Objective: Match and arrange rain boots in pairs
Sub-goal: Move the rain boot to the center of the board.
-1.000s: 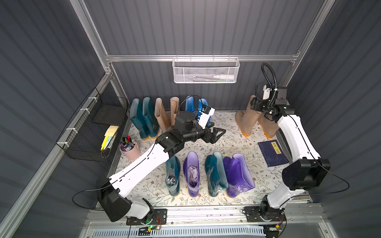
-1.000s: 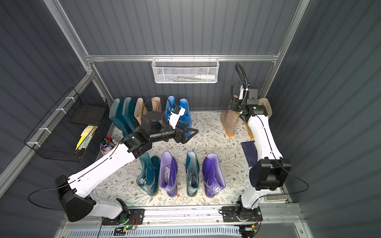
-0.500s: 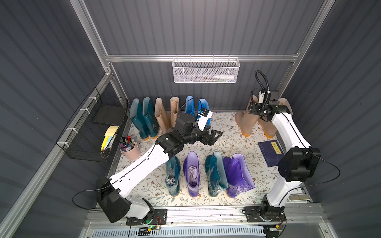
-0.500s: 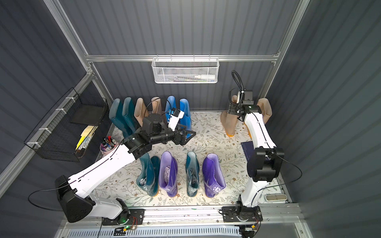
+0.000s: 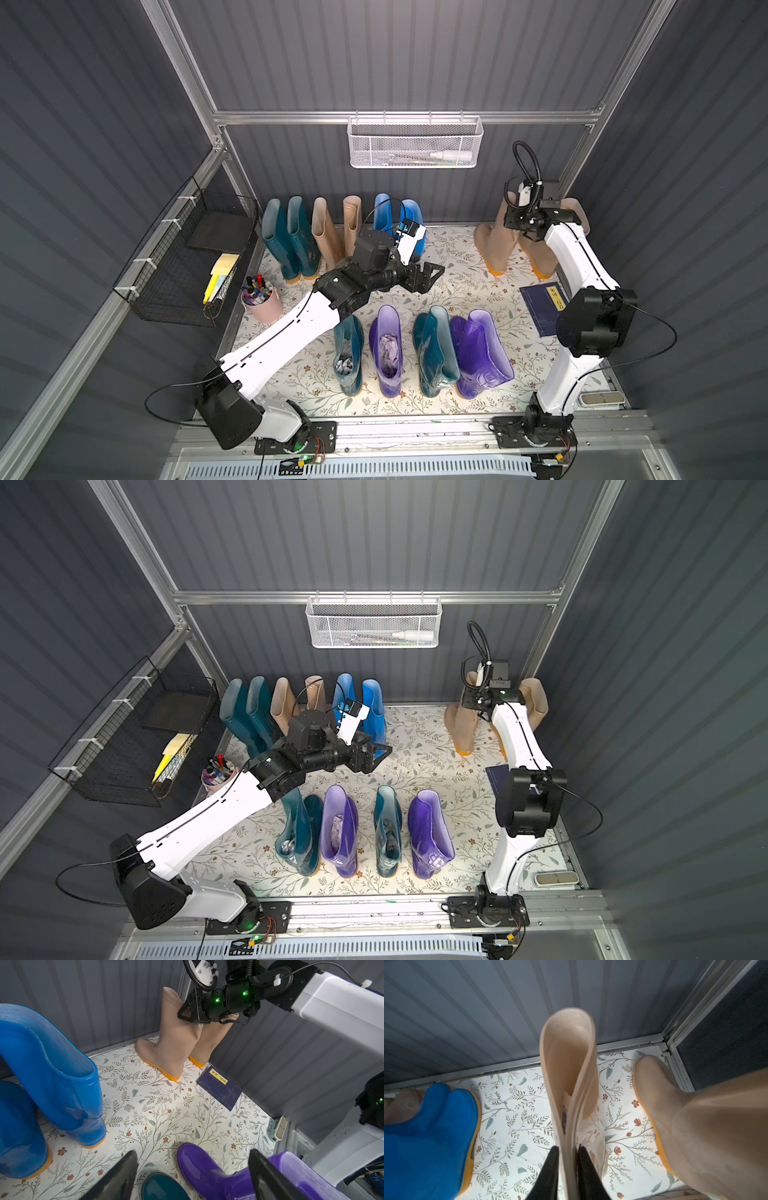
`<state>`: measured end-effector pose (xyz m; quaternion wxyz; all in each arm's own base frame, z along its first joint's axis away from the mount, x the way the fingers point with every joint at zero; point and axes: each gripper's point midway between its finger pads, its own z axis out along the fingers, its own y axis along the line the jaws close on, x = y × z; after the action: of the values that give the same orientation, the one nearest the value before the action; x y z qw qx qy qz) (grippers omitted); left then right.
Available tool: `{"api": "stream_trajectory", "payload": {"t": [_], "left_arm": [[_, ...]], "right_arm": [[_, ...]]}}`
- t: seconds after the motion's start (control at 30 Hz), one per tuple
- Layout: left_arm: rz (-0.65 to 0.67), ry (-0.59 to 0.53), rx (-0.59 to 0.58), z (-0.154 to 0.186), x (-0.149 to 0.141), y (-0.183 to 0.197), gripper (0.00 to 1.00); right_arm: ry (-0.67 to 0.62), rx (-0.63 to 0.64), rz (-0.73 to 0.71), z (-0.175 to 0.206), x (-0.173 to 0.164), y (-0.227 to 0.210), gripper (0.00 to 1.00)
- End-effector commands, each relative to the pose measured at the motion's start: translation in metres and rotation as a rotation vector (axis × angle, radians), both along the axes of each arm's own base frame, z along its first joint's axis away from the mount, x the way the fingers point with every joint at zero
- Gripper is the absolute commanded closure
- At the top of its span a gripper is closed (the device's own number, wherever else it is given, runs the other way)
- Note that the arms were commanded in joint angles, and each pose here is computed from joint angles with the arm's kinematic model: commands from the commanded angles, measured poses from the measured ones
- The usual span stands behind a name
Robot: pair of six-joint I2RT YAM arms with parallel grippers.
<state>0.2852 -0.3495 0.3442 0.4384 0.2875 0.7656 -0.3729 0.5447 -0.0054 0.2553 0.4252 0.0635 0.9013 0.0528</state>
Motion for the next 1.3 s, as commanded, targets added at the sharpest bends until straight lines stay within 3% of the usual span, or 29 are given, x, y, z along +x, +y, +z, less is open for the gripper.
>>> {"api": "stream_trajectory", "payload": {"t": [0.0, 0.27, 0.63, 1.27], "left_arm": [[0.008, -0.028, 0.001, 0.009, -0.004, 0.007, 0.14], [0.011, -0.031, 0.004, 0.009, -0.005, 0.009, 0.15], [0.029, -0.039, -0.002, 0.011, -0.008, 0.017, 0.15], [0.072, -0.058, 0.008, 0.009, -0.023, 0.043, 0.15]], "right_arm": [[-0.017, 0.022, 0.036, 0.009, 0.001, 0.006, 0.91], [-0.067, 0.081, 0.088, 0.036, -0.005, 0.021, 0.99], [-0.140, 0.126, 0.163, 0.068, -0.008, 0.059, 1.00], [-0.094, 0.236, 0.361, 0.047, 0.004, 0.217, 1.00]]}}
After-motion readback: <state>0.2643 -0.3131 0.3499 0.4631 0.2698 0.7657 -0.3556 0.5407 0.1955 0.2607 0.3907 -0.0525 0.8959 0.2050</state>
